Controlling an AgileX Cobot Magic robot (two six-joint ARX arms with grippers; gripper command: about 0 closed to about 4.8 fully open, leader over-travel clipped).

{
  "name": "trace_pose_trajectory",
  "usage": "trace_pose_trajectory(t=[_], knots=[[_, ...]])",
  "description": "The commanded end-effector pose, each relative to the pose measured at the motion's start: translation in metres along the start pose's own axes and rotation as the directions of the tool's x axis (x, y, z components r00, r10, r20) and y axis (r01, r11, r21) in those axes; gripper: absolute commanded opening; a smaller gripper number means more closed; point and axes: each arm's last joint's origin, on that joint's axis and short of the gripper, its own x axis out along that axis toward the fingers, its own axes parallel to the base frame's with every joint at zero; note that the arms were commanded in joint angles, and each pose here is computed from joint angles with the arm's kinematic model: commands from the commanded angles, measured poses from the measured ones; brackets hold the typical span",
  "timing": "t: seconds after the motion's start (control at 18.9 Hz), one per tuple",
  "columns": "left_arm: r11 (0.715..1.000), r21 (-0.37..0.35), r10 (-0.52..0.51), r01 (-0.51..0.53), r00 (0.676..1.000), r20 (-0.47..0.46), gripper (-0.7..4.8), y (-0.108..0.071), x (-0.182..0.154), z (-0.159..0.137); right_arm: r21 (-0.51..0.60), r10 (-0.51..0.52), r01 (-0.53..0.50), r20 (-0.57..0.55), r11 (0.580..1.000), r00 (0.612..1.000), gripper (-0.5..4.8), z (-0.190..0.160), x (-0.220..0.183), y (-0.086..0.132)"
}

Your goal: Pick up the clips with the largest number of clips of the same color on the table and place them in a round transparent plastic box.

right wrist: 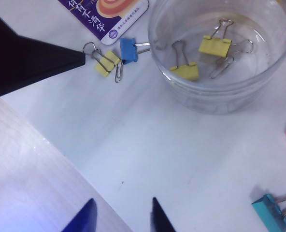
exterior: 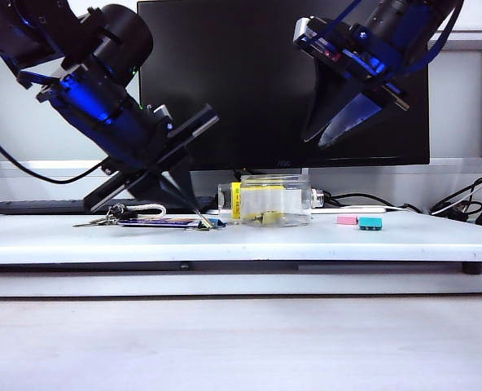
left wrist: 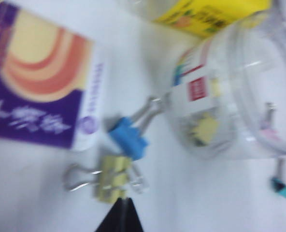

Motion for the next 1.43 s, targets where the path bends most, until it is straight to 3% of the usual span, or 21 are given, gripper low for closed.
trace_pose_trajectory(t=[0.05,0.85,1.43], knots=[[0.999,0.008,-0.032,0.032,0.999,0.023,0.89,-0.0043,-0.0016,0.0035,-0.011,0.0,0.001,0.025,1.0,1.0,1.47,0.0028,-0.0047,0.0018],[0.999,0.032,0.016,-0.019,0.996,0.088,0.89,-0.0036,-0.0017,0.0061,-0.005,-0.014,0.015,0.04,1.0,0.999,1.47,0.0035,-0.0085,-0.0015],[0.999,0.03,0.019,-0.021,0.998,0.064,0.89,0.0009,0.0067,0.0022,-0.005,-0.014,0.014,0.041,1.0,0.999,1.47,0.0036,-0.0086,-0.0015]])
